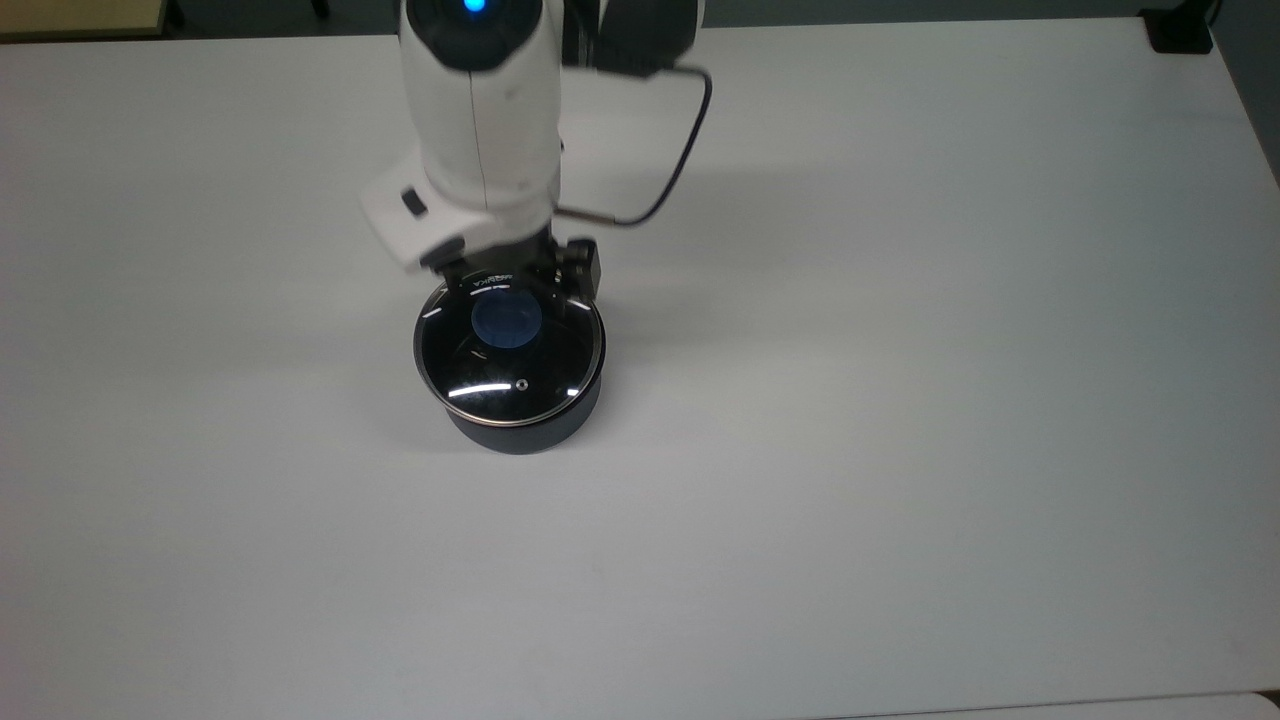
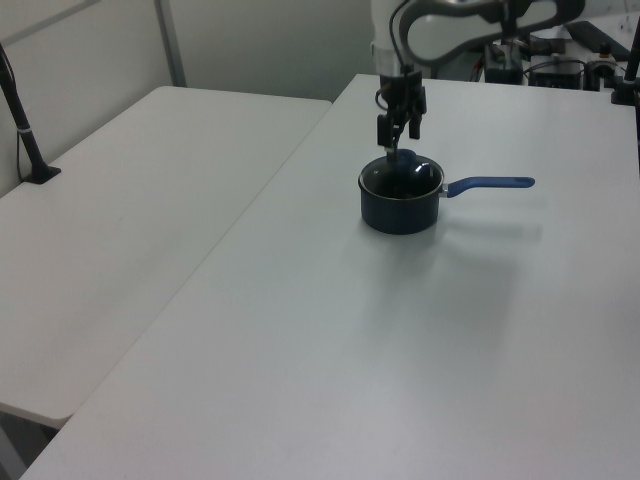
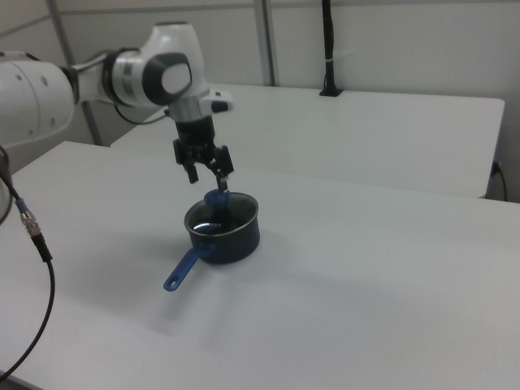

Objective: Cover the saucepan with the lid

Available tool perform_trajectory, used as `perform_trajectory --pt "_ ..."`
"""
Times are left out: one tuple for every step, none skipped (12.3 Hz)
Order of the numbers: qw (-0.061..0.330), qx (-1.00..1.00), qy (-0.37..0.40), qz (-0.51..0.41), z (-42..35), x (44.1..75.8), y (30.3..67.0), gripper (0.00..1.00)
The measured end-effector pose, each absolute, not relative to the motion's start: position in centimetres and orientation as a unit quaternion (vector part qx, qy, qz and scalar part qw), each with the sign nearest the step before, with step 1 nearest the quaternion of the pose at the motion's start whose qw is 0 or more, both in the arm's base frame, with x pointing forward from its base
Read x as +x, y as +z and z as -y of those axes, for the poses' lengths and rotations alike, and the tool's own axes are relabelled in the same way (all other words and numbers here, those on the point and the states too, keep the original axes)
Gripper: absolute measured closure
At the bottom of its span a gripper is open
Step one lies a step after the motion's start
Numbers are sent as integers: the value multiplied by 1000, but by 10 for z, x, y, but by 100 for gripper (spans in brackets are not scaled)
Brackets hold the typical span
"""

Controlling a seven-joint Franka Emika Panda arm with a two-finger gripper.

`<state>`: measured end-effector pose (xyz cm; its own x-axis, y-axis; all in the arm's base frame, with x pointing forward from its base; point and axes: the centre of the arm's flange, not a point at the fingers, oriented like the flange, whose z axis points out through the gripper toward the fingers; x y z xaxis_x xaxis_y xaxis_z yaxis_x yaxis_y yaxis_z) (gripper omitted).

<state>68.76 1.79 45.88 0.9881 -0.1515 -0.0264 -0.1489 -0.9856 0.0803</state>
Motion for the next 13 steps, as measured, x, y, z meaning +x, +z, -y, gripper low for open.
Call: perform_trajectory --pt "37 996 -21 77 -17 679 478 0" --pt "34 996 -26 77 -15 669 495 0" --pt "32 996 -27 79 -12 659 512 0" --pt "28 996 -22 77 -7 649 529 0" --pt "24 997 -16 69 1 637 547 0" --pt "18 998 -10 60 14 621 565 0" --pt "13 998 -3 60 28 604 583 0" --pt "8 998 2 65 40 588 597 0" --pt "5 998 4 69 47 577 602 0" --pt "4 997 1 71 50 573 601 0" --pt "3 997 -3 74 54 572 597 0" --pt "4 996 -6 86 58 571 595 0" --pt "4 995 -7 101 61 571 594 0"
